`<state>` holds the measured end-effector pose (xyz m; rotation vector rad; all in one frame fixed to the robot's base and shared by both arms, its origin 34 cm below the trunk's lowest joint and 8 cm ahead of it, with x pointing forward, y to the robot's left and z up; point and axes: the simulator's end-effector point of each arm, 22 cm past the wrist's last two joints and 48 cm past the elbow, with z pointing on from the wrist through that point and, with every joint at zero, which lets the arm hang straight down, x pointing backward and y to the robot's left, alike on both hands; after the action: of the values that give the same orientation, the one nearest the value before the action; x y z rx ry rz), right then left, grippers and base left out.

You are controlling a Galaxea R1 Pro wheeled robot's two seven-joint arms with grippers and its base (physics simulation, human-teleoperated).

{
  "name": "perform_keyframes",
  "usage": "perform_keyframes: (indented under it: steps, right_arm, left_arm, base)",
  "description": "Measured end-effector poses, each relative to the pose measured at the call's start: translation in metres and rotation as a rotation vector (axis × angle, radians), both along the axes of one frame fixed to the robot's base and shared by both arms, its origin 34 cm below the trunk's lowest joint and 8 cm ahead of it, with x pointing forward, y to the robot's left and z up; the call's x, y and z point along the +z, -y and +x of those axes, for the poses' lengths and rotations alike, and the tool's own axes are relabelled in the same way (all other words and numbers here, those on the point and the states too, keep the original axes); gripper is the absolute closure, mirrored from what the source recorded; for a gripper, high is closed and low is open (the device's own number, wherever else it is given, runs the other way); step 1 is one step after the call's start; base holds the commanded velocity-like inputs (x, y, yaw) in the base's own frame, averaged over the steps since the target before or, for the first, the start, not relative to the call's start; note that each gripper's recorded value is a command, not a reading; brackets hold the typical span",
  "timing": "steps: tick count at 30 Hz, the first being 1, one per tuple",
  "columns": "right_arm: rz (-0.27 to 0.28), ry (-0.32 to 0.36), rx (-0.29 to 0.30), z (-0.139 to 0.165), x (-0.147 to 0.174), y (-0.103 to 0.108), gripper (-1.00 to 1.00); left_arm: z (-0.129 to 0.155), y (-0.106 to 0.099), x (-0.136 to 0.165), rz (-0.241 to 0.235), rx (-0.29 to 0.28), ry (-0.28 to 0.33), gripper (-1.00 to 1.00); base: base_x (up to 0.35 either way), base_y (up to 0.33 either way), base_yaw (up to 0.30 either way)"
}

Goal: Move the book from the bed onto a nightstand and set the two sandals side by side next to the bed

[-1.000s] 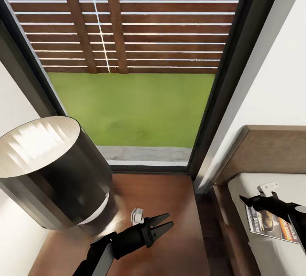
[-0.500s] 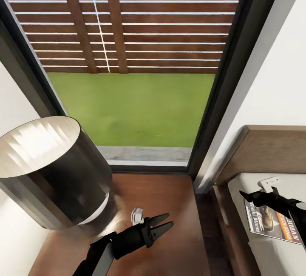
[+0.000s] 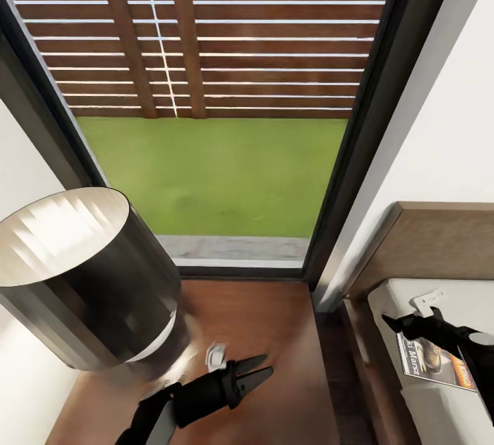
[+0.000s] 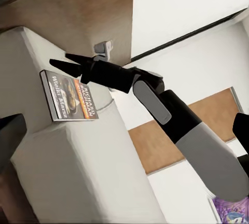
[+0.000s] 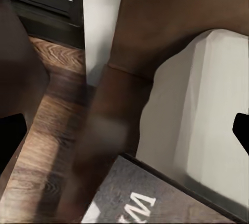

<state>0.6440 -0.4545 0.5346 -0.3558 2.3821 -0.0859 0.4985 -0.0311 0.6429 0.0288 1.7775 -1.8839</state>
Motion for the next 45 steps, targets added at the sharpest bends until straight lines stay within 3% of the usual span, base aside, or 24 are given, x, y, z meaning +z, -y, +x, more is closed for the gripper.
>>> perform_keyframes:
  steps: [9, 14, 21, 29, 30, 45]
  right_arm:
    - [0.112, -0.080, 0.018, -0.022, -0.039, -0.049, -1.00]
    - [0.155, -0.112, 0.034, -0.030, -0.054, -0.075, -1.00]
    - [0.201, -0.150, 0.059, -0.039, -0.072, -0.109, -1.00]
    - [0.247, -0.149, 0.063, -0.040, -0.075, -0.136, -1.00]
    - [0.311, -0.147, 0.068, -0.040, -0.078, -0.174, -1.00]
    - [0.314, -0.146, 0.069, -0.039, -0.078, -0.177, -1.00]
  left_arm:
    - [-0.012, -0.033, -0.019, 0.028, 0.026, -0.062, -1.00]
    - [-0.009, -0.051, -0.027, 0.058, 0.044, -0.063, -1.00]
    - [-0.011, -0.066, -0.035, 0.097, 0.035, -0.062, -1.00]
    - [-0.012, -0.065, -0.035, 0.098, 0.034, -0.062, -1.00]
    - [-0.012, -0.066, -0.035, 0.098, 0.034, -0.062, -1.00]
    - [-0.012, -0.065, -0.035, 0.096, 0.034, -0.062, -1.00]
  base:
    - [0.000, 0.000, 0.000]
    - [0.000, 0.000, 0.000]
    - [0.000, 0.000, 0.000]
    - [0.000, 0.000, 0.000]
    - [0.000, 0.000, 0.000]
    - [0.000, 0.000, 0.000]
